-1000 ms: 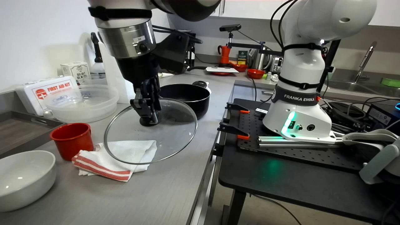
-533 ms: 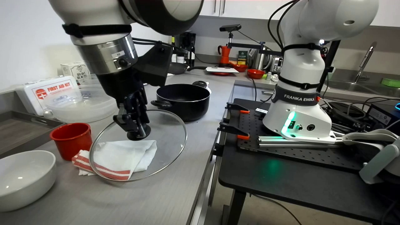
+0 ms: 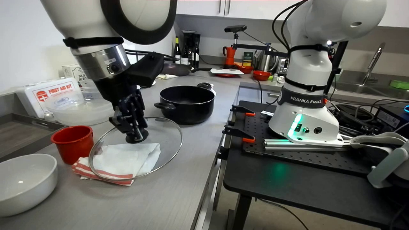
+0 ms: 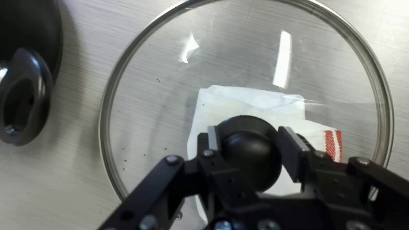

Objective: Uncover the pot

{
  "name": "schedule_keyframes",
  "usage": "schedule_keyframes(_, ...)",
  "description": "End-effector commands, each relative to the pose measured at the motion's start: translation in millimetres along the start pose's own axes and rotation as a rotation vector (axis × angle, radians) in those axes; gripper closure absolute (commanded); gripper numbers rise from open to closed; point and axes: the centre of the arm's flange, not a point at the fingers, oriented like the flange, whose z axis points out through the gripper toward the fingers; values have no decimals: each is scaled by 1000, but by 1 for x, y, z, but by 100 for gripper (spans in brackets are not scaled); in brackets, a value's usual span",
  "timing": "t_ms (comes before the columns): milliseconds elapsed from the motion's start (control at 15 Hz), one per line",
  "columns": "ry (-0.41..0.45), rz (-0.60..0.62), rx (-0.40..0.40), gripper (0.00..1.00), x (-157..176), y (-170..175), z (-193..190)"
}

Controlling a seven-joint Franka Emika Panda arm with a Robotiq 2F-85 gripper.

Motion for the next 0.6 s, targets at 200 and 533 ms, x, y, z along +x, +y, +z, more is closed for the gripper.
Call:
schedule_keyframes(200,-35,-15,33,77,4,22,0)
schedule_keyframes(533,-42,-20,34,67,2,27,1)
